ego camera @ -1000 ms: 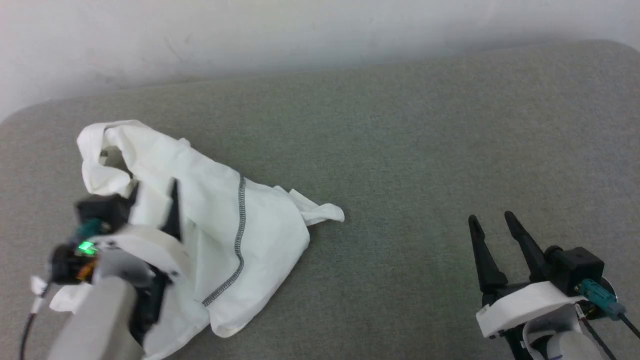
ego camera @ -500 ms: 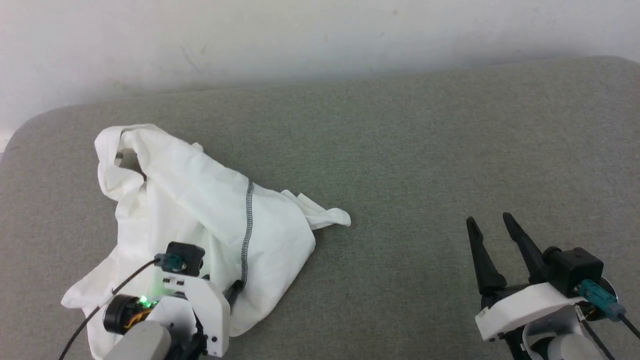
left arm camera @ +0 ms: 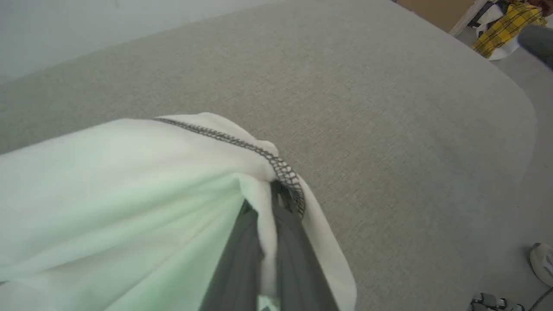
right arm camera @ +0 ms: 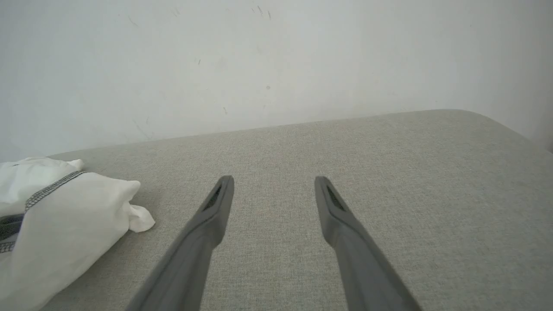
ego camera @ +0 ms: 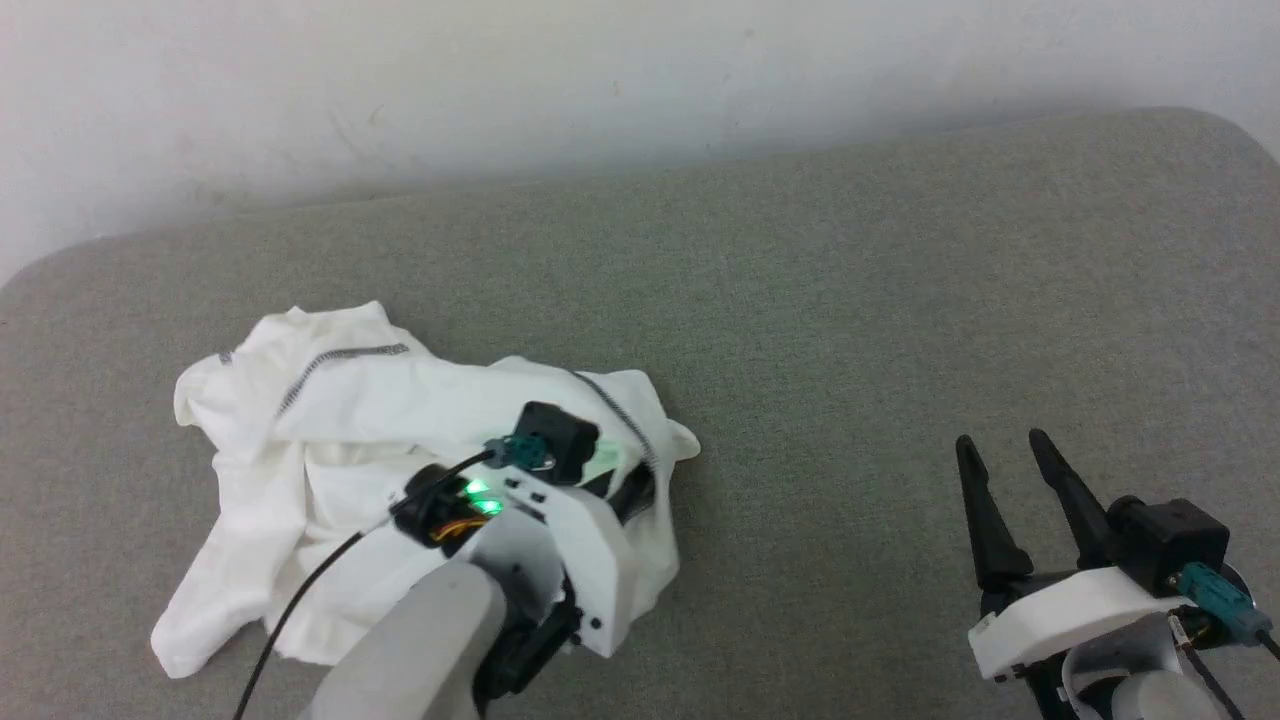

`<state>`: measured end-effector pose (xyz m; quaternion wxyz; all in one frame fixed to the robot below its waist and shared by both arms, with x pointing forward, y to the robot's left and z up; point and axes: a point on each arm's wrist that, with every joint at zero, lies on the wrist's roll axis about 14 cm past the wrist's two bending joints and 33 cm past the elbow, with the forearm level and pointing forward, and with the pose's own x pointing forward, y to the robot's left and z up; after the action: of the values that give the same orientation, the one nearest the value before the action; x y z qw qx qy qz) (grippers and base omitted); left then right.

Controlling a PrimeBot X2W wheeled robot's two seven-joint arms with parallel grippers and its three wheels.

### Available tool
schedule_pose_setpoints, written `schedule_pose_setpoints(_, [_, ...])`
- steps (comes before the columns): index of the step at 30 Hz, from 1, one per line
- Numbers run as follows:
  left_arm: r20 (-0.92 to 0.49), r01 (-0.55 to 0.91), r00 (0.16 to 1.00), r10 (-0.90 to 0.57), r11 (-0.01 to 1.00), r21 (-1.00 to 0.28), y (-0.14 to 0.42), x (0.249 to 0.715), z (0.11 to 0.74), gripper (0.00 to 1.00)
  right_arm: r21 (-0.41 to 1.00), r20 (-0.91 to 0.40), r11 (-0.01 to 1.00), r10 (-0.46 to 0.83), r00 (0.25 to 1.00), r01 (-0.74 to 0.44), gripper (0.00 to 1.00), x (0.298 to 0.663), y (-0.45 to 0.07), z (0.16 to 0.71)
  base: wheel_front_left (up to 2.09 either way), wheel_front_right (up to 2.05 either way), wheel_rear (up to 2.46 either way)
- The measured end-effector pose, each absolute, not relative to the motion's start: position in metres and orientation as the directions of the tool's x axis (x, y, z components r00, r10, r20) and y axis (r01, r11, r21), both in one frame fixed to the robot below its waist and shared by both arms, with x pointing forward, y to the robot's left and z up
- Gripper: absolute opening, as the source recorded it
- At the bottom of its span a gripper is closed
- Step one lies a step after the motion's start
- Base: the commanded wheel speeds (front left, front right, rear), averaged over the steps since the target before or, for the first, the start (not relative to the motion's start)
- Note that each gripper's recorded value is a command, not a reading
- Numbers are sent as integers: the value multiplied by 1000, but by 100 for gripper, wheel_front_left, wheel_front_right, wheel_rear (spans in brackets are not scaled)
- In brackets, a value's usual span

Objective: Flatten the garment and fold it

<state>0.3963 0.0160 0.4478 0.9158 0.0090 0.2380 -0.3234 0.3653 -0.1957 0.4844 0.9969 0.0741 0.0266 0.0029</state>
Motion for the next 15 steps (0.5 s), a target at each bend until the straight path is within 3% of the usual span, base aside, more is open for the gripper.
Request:
schedule_pose_setpoints(4, [-358, 675, 637, -683, 718, -169, -26, 387, 473, 0, 147, -54, 989, 7, 999, 0, 100, 365, -197, 485, 0, 0, 0])
schedule_pose_setpoints(10, [-430, 691, 543, -721, 675, -258, -46, 351, 437, 0, 147, -69, 989, 7, 998, 4, 100, 365, -197, 480, 0, 0, 0])
schedule_pose_setpoints(11, [-448, 683, 531, -719, 677, -275, -45, 344, 427, 55, 147, -73, 989, 6, 997, 4, 100, 366, -197, 479, 0, 0, 0])
schedule_pose_setpoints(12, [-461, 675, 525, -716, 680, -287, -44, 338, 420, 100, 147, -76, 989, 7, 997, 4, 100, 366, -196, 478, 0, 0, 0])
schedule_pose_setpoints(15, [-464, 653, 531, -709, 692, -308, -39, 329, 412, 100, 149, -78, 989, 17, 997, -5, 100, 367, -193, 477, 0, 0, 0])
